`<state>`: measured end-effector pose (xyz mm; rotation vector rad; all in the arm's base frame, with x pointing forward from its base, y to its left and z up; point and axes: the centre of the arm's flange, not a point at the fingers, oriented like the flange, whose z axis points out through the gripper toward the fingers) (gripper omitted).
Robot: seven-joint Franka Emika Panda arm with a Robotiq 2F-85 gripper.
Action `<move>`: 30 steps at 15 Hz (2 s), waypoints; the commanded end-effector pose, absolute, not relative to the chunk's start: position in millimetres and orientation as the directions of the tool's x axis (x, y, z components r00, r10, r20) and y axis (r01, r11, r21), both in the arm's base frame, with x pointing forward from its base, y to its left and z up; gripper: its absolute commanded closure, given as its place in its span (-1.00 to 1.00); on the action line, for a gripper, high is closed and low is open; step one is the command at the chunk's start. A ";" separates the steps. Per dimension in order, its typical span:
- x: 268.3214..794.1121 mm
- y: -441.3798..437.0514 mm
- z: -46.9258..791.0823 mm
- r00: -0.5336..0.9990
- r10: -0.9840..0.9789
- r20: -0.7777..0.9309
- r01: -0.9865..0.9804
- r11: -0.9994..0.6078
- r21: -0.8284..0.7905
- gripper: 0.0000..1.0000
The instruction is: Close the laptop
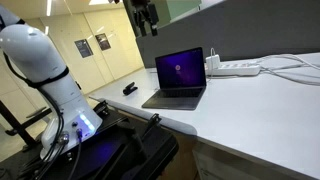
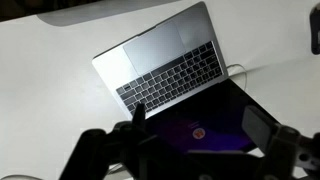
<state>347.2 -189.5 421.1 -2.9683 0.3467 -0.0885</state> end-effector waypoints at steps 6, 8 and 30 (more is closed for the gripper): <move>347.2 -189.5 421.1 0.972 -0.233 0.041 -0.224 -0.962 -0.157 -1.00; 347.2 -189.5 421.1 0.972 -0.233 0.041 -0.224 -0.962 -0.157 -1.00; 474.4 -190.3 391.9 0.977 0.078 0.198 0.054 -0.990 0.127 -1.00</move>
